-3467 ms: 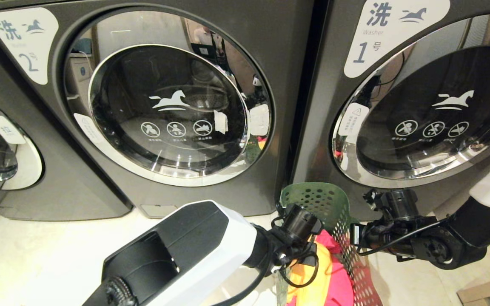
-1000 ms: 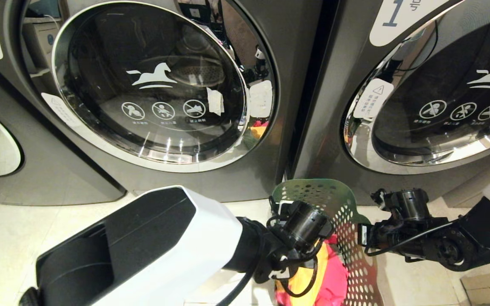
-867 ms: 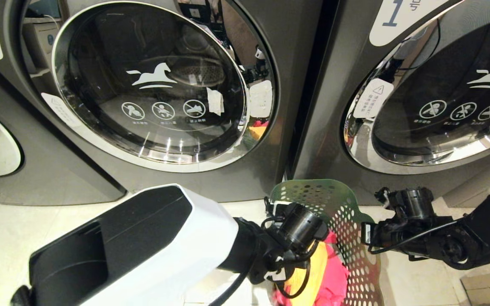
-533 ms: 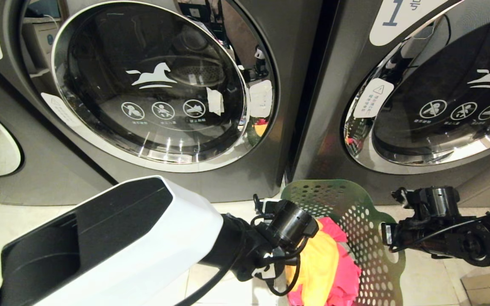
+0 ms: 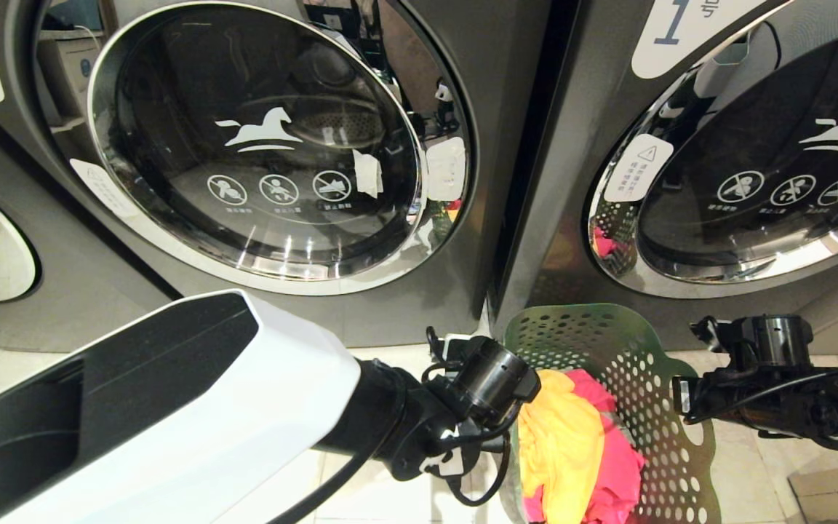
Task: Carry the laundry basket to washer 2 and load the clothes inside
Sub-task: Pick up the clothes basket and put it beside the washing machine, then open the lid of the washing machine
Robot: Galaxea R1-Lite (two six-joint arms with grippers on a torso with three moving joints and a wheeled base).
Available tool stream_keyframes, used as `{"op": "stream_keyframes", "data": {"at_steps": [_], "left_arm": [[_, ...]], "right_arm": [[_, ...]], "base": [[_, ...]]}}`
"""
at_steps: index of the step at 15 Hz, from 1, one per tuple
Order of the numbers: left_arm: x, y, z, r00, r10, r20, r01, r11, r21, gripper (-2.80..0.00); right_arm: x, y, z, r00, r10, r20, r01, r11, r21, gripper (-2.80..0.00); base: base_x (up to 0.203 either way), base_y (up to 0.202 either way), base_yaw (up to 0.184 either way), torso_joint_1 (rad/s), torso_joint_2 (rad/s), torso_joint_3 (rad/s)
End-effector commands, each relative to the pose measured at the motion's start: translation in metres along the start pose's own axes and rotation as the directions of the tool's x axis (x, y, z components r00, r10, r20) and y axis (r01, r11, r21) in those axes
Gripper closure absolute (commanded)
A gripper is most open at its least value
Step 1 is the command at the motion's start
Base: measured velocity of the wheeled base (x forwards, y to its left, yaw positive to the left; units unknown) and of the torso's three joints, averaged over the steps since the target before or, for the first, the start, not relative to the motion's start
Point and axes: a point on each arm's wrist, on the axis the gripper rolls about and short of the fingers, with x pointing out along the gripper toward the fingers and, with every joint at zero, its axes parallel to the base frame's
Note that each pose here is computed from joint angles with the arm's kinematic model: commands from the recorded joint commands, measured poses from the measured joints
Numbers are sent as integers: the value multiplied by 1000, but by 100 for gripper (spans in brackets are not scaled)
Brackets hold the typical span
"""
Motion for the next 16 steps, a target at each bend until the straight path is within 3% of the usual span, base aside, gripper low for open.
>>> {"op": "stream_keyframes", "data": {"at_steps": [1, 8, 12, 13, 14, 16], "left_arm": [[-3, 0, 3, 1000, -1, 11, 1, 1000, -5, -280], [-10, 5, 4, 1000, 1, 12, -1, 1000, -11, -280], [-40, 36, 9, 999, 23, 23, -22, 999, -44, -280], [-49, 44, 8, 999, 31, 24, -30, 998, -52, -236], [-59, 53, 7, 999, 37, 26, -35, 997, -64, 0], [-80, 69, 9, 998, 47, 52, -41, 993, -107, 0]], "right_arm": [[5, 0, -4, 1000, -1, -15, 1, 1000, -5, -280], [-10, 1, -4, 1000, -5, 0, 5, 999, -34, -280], [-53, 1, -1, 996, -36, 77, 41, 997, -65, -280], [-66, 2, 2, 993, -39, 110, 46, 997, -65, -280], [-80, 2, 4, 989, -40, 143, 50, 996, -68, 0], [-107, 3, 6, 976, -39, 212, 55, 996, -70, 0]], "base": [[0, 0, 0, 0, 0, 0], [0, 0, 0, 0, 0, 0], [0, 0, 0, 0, 0, 0], [0, 0, 0, 0, 0, 0], [0, 0, 0, 0, 0, 0], [0, 0, 0, 0, 0, 0]]}}
